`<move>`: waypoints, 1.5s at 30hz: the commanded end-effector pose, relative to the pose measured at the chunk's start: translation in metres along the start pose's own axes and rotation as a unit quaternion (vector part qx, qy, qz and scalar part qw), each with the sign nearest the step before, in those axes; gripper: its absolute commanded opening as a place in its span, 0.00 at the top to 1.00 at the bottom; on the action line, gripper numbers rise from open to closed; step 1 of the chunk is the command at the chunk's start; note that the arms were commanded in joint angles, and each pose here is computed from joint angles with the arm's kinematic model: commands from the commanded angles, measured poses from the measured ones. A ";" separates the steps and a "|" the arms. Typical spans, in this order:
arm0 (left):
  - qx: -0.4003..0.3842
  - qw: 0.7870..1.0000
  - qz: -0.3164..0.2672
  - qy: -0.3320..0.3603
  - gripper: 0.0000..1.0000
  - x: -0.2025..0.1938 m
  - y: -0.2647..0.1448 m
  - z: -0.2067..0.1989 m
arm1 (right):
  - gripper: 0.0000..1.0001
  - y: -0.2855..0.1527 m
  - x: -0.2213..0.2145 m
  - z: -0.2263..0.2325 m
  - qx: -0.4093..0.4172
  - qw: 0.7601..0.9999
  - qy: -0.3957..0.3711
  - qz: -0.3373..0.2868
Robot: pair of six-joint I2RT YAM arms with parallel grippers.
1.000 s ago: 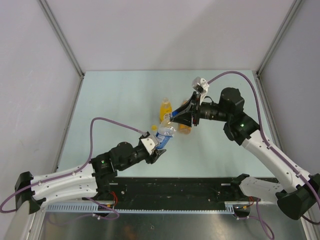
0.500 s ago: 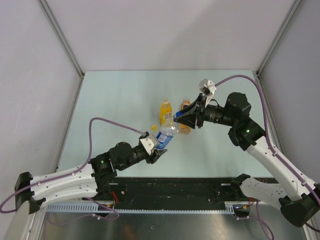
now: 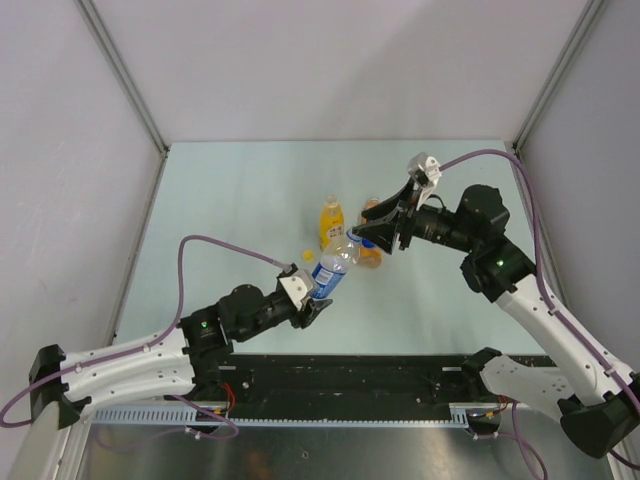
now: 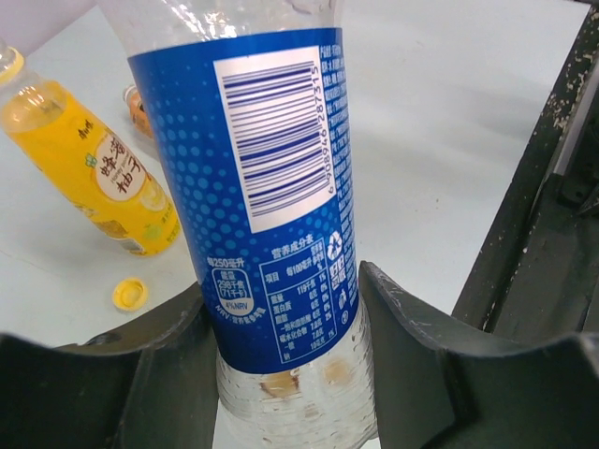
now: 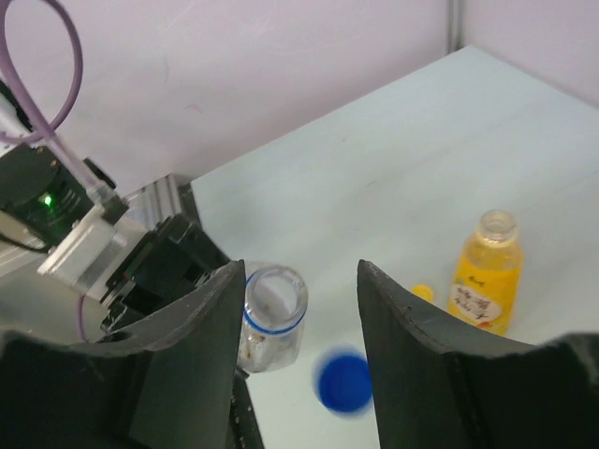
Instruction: Unscrew the bottle caps
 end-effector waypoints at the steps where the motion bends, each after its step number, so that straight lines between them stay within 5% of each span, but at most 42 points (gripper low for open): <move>1: 0.005 1.000 0.002 -0.003 1.00 -0.003 -0.002 0.002 | 0.45 -0.009 0.032 -0.006 -0.031 0.997 -0.046 -0.052; 6: 0.008 1.000 0.004 -0.003 1.00 -0.004 -0.002 0.003 | 0.58 -0.008 0.031 -0.004 -0.024 0.997 -0.047 -0.053; 12: 0.011 1.000 0.001 -0.004 1.00 -0.004 -0.003 0.004 | 0.54 -0.005 0.027 -0.007 -0.023 0.998 -0.044 -0.044; 28: 0.009 1.000 -0.003 -0.002 1.00 0.001 -0.004 0.003 | 0.02 0.003 0.010 -0.002 0.023 0.999 -0.029 -0.018; 41: 0.002 1.000 -0.005 -0.001 1.00 0.005 -0.003 0.000 | 0.04 0.012 -0.015 -0.003 0.046 0.999 -0.004 0.023; 45: -0.003 1.000 -0.006 -0.001 1.00 0.007 -0.003 -0.001 | 0.23 0.015 -0.019 -0.002 0.058 0.998 -0.001 0.029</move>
Point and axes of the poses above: each gripper's point midway between its finger pads, its own y axis out along the fingers, its own z axis along the line the jaws close on, x = y × z, the point moved 4 cm from there along -y, back along the fingers, and after that the axes turned 14 degrees about -y, right-handed, at the moved point
